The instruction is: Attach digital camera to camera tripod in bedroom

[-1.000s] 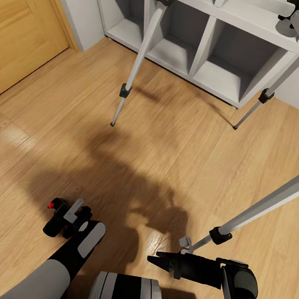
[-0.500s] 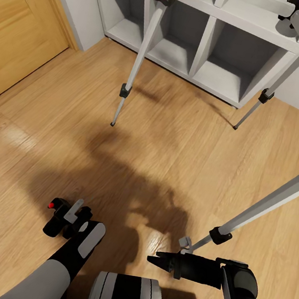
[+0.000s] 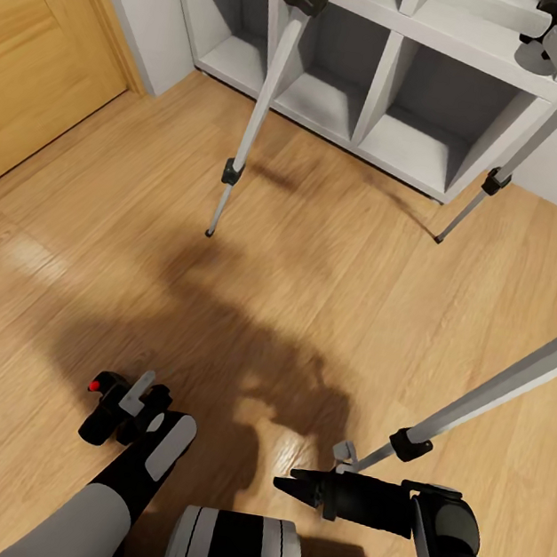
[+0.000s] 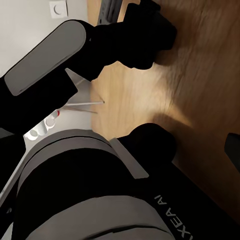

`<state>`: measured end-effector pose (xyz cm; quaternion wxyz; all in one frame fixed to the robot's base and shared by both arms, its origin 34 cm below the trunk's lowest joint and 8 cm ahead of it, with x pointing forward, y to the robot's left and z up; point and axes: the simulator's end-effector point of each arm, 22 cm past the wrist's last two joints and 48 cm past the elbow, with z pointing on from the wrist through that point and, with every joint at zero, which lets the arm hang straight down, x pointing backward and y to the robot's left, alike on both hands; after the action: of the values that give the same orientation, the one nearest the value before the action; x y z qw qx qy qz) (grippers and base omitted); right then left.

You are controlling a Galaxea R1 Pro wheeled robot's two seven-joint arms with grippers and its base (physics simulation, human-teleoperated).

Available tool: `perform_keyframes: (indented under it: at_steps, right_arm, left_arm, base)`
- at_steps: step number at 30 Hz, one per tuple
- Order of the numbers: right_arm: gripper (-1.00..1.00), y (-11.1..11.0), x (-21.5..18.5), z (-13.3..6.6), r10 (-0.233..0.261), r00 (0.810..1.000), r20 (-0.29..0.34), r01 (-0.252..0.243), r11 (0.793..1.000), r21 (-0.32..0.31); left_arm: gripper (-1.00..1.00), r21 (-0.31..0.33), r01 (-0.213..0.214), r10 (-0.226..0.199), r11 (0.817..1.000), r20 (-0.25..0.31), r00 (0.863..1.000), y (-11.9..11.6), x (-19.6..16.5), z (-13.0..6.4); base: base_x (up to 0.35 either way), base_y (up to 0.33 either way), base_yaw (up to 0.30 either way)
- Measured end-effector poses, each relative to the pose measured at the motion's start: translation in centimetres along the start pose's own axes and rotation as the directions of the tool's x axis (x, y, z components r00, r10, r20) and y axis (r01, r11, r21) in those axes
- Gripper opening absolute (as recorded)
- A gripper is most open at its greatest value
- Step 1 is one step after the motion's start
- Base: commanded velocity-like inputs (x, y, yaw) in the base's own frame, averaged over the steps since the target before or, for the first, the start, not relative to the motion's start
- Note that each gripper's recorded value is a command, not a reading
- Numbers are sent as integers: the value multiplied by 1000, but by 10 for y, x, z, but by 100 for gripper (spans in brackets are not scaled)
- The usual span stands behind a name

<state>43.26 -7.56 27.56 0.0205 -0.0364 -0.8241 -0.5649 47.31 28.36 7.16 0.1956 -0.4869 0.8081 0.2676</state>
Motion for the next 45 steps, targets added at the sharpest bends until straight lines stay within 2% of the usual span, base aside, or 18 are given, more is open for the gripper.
perform_keyframes:
  at_steps: [45]
  right_arm:
    - [100, 1, 1, 1, -1, 1000, -2, 1, 1000, -2]
  left_arm:
    - [100, 0, 1, -1, 1000, -1, 1000, 0, 0, 0]
  base:
    - [1, 15, 0]
